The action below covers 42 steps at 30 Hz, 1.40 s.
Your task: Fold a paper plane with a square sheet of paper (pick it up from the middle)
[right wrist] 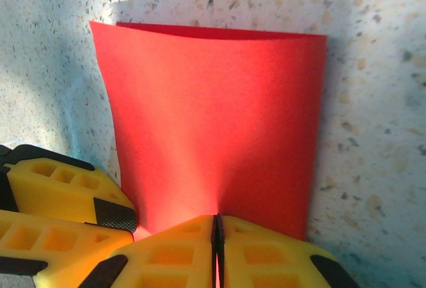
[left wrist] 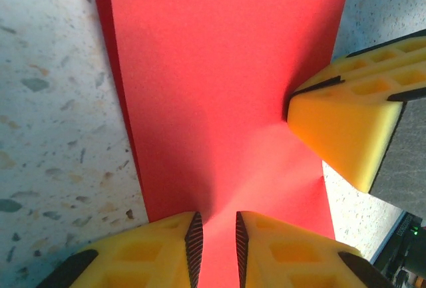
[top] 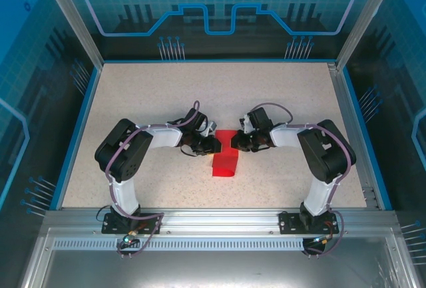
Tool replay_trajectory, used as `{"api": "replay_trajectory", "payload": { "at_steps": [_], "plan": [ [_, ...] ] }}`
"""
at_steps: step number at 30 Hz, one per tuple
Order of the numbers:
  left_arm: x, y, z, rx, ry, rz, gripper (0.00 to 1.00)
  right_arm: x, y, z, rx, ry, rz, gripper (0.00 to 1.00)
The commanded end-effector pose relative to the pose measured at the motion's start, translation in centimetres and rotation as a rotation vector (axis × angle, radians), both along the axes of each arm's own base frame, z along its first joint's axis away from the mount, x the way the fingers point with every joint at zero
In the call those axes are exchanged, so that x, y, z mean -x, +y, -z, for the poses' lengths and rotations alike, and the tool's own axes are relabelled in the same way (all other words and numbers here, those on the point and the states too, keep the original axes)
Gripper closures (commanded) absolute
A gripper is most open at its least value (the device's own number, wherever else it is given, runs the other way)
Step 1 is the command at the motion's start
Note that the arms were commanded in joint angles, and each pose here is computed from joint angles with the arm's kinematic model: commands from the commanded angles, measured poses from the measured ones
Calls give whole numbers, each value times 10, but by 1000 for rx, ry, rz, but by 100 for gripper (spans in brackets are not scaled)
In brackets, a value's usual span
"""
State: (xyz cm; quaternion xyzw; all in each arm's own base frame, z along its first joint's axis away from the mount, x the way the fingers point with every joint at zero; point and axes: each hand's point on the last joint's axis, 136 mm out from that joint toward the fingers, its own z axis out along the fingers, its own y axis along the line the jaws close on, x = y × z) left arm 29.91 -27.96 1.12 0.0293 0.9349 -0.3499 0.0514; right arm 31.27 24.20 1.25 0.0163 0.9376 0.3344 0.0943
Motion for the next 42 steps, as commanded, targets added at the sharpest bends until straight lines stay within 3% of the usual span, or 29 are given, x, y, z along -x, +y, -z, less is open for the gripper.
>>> {"api": "replay_trajectory", "payload": {
  "at_steps": [1,8,15,22,42],
  "plan": [
    [23,36,73,-247,61,8,74,-11,-19,8,75,1,8,89],
    [24,37,74,-257,64,11,75,-21,-36,-4,101,-49,42,89],
    [24,36,75,-254,67,13,74,-16,6,-36,-19,-94,-22,89],
    [24,36,74,-257,68,21,75,-20,16,-18,-32,-58,-18,90],
    [27,41,73,-280,63,28,75,-53,-44,17,176,-8,87,90]
  ]
}}
